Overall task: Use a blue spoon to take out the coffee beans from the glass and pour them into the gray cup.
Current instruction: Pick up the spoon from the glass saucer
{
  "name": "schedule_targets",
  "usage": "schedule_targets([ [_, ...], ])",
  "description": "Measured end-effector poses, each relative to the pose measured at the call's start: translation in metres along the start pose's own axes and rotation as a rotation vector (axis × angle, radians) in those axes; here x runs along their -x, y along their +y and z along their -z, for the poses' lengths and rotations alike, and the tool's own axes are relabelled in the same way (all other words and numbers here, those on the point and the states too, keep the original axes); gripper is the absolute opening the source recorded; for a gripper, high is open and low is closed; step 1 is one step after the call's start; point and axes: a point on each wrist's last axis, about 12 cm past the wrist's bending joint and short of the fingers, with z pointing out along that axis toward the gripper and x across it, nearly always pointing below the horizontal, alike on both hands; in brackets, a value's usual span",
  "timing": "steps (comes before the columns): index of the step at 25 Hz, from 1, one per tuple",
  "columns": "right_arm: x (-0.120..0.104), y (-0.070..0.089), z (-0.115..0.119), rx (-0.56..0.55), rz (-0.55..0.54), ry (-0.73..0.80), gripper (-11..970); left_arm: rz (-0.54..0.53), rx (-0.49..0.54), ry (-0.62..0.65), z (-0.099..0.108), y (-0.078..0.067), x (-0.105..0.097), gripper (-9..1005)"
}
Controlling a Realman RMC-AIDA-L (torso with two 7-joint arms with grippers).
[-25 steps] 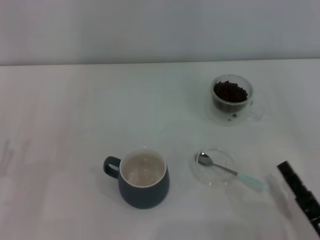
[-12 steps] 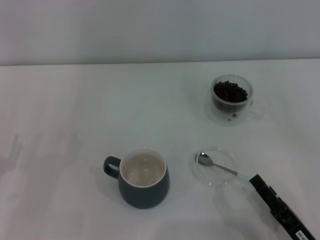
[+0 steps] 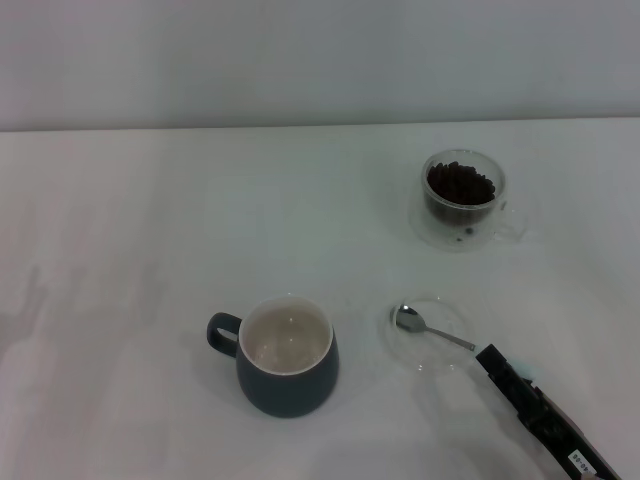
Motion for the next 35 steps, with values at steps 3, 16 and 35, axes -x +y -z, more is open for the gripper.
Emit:
schedule_targets([
  [3,0.0,-0.0001,-0.001,0.0,0.001,0.003,838,0.001,0.002,0.001,0.0007,0.0004,-0.0002,834],
  [16,0.0009,-0.0007,-0.0056,-0.001,0.009,0.011,768,0.0,-0.005,0.005,0.0019,-0.0002,-0.0006,835],
  [35,0.0025,-0.0012,-0.0071,-0.006,-0.006,0.0,369,0.001,-0.002,0.004,0.0043,-0.0001,-0.0008,834],
])
